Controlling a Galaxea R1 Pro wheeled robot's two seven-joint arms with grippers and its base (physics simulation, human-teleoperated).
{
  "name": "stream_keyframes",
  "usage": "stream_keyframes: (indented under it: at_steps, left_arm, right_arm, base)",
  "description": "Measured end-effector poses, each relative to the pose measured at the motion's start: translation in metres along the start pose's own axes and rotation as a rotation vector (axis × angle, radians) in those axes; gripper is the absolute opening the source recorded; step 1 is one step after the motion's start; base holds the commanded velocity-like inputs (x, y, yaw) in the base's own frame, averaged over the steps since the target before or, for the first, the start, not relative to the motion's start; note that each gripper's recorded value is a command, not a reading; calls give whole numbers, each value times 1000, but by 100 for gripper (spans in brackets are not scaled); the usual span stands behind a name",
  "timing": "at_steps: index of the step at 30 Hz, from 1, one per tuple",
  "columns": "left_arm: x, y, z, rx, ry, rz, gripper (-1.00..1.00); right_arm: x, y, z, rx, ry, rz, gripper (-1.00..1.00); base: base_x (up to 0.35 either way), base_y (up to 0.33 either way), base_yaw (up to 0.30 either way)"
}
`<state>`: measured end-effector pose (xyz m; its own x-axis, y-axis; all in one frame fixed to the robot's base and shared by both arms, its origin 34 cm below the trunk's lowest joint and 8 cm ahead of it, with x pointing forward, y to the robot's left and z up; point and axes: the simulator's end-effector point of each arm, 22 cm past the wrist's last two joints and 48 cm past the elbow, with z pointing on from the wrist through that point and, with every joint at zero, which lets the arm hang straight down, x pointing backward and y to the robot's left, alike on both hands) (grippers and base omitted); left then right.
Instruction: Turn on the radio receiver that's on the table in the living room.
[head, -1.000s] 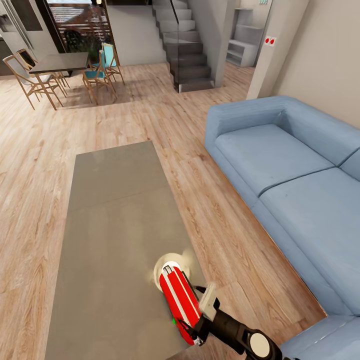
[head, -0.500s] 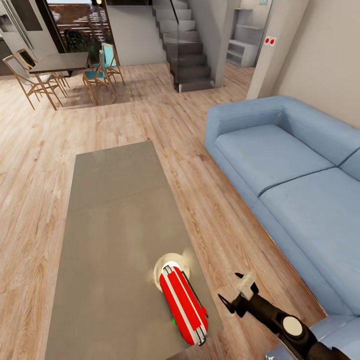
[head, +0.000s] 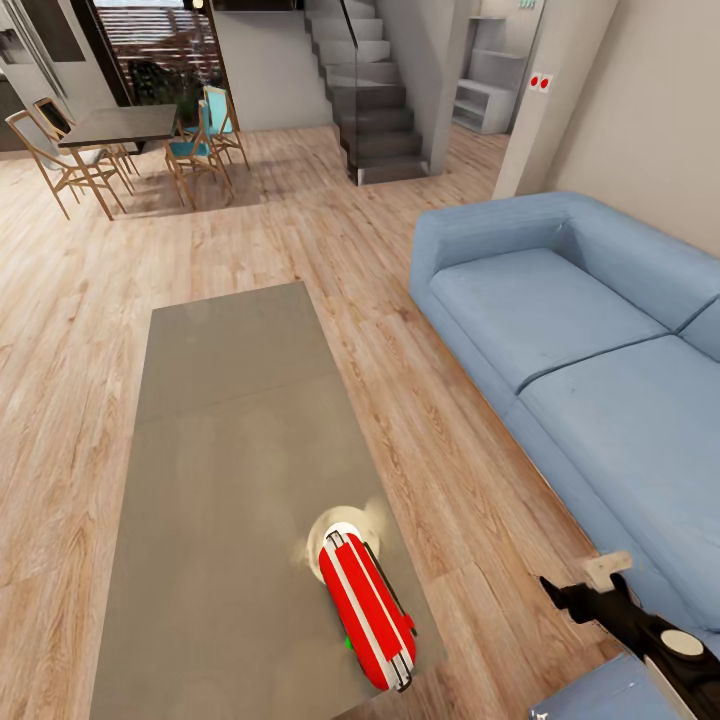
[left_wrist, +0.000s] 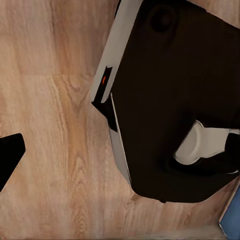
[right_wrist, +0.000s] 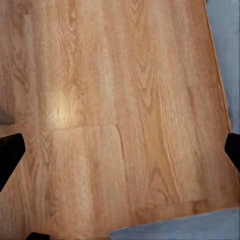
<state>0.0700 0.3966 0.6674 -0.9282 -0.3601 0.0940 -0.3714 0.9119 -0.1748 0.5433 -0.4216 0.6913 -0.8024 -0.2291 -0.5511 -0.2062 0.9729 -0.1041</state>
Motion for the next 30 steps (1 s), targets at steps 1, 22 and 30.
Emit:
stream_keyframes:
  at_steps: [1, 22, 30]
  left_arm:
    - [-2, -2, 1, 8, 10, 26, 100]
    - [-4, -29, 20, 80, 88, 182, 100]
    - [31, -16, 47, -94, 127, 123, 100]
  right_arm:
    - [7, -15, -2, 28, 14, 17, 100]
    - [257, -83, -75, 230, 441, 199, 100]
    - [339, -66, -131, 256, 583, 227, 100]
  base:
    - [0, 0, 0]
    - [0, 0, 0]
    - [0, 0, 0]
